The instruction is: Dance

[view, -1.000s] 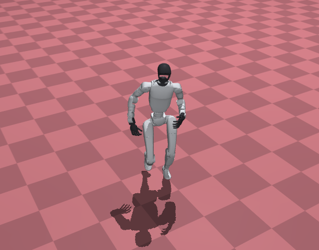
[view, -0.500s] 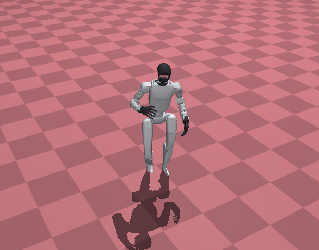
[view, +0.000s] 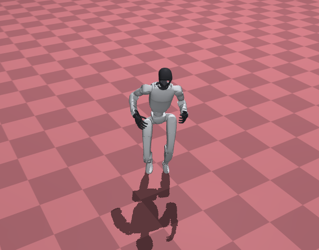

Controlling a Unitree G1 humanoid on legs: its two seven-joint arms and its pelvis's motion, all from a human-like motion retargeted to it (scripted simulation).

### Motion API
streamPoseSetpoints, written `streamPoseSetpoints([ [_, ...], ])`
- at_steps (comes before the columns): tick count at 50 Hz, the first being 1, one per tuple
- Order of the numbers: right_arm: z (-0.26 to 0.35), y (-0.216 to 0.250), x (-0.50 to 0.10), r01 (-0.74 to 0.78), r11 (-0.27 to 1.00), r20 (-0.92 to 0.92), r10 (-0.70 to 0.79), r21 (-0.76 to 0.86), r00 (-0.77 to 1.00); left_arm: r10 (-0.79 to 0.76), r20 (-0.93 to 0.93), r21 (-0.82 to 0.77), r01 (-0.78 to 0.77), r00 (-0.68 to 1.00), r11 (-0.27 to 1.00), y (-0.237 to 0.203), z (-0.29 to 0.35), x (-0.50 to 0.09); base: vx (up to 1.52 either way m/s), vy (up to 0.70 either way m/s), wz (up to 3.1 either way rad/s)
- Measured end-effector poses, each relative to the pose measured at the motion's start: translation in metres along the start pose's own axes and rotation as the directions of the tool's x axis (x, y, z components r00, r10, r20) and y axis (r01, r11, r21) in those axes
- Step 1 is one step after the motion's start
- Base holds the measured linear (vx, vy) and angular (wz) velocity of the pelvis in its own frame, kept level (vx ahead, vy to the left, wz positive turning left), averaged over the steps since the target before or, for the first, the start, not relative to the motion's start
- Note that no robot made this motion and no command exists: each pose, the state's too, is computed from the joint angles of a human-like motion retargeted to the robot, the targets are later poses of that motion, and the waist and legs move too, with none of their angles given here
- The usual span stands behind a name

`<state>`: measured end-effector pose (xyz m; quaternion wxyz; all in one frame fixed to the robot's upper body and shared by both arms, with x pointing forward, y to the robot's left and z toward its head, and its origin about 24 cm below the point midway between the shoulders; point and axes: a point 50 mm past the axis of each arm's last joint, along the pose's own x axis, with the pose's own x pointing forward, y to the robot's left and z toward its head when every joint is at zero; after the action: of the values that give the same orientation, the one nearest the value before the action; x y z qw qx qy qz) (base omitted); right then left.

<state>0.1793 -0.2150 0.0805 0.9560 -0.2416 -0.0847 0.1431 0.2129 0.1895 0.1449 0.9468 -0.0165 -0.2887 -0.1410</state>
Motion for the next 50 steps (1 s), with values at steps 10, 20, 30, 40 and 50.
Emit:
streamPoseSetpoints([
  [10,0.056,-0.018,0.021,0.211,0.977,0.265,-0.211,0.028,0.941,-0.010,-0.361,-0.134,-0.042,0.932,0.990,-0.004,-0.036,-0.071,0.16,0.03,0.01],
  [20,0.027,0.018,0.017,-0.060,0.997,0.116,0.065,-0.047,0.991,-0.146,-0.339,-0.249,0.061,0.930,0.967,-0.025,-0.041,-0.056,0.20,0.04,-0.09],
  [30,0.040,0.002,0.031,0.100,0.993,0.183,-0.088,-0.060,0.979,-0.084,-0.463,-0.255,-0.041,0.883,0.966,-0.018,-0.062,-0.080,0.09,-0.06,0.52],
  [40,0.035,-0.003,0.045,0.144,0.990,0.192,-0.140,-0.004,0.971,-0.029,-0.530,-0.315,-0.165,0.848,0.935,-0.022,-0.073,-0.107,0.01,0.02,-0.41],
  [50,0.028,0.016,0.045,0.075,0.994,0.166,-0.087,0.078,0.982,-0.048,-0.441,-0.372,-0.134,0.896,0.918,-0.034,-0.086,-0.070,0.00,0.02,0.33],
])
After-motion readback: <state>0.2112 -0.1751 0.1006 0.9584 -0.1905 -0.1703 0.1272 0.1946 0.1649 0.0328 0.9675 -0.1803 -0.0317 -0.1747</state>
